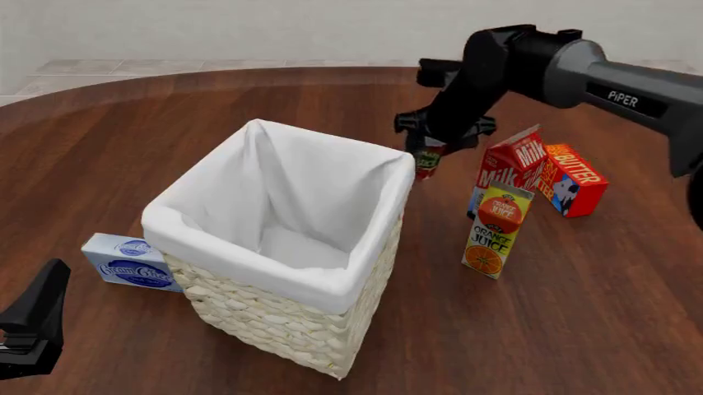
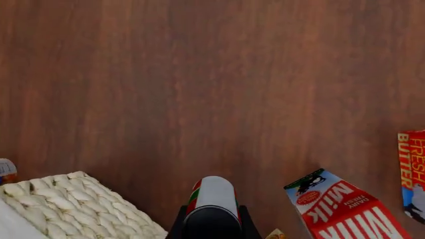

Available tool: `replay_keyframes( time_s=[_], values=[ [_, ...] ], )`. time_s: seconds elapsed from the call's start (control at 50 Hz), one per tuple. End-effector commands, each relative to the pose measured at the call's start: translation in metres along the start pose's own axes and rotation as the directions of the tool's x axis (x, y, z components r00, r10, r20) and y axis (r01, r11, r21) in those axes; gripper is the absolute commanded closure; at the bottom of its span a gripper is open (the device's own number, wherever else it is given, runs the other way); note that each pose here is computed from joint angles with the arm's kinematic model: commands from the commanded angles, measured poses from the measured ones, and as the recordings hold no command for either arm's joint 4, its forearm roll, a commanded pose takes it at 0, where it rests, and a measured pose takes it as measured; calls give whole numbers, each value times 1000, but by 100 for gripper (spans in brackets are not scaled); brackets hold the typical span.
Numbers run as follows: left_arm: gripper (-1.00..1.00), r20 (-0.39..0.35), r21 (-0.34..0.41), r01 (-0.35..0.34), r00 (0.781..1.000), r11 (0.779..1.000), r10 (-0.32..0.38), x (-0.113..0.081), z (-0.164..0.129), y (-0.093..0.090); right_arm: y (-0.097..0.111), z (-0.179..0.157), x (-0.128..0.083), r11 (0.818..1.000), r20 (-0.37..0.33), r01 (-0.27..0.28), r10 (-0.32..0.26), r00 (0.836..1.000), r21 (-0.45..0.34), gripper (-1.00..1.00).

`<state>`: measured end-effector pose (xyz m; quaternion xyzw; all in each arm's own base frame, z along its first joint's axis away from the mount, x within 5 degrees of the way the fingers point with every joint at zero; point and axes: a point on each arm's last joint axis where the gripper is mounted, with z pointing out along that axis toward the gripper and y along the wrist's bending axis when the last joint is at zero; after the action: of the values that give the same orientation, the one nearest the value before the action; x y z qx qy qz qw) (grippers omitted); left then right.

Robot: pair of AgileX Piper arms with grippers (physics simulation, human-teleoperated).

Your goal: Pick up the tomato sauce, and put it in the basket.

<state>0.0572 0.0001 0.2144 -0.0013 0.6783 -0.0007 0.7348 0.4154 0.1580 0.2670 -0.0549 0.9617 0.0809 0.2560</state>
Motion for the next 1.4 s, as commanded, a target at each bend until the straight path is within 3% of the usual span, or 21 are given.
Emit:
replay_keyframes(
  time_s=[0.02,0.28,0.64,1.16,1.4],
  values=[
    [-100,0,0,0,1000,1000,0,0,0,0,2,-34,-9,1000,54,2,-1,999,-14,100],
    [-100,0,0,0,1000,1000,0,0,0,0,5,-83,-19,999,119,33,-29,992,-27,100],
    [-100,0,0,0,1000,1000,0,0,0,0,2,-148,-17,997,177,66,-59,982,-30,100],
    [-100,0,0,0,1000,1000,0,0,0,0,12,-214,8,992,212,111,-97,972,-59,100],
    [-100,0,0,0,1000,1000,0,0,0,0,19,-227,21,988,208,134,-116,971,-78,100]
  ],
)
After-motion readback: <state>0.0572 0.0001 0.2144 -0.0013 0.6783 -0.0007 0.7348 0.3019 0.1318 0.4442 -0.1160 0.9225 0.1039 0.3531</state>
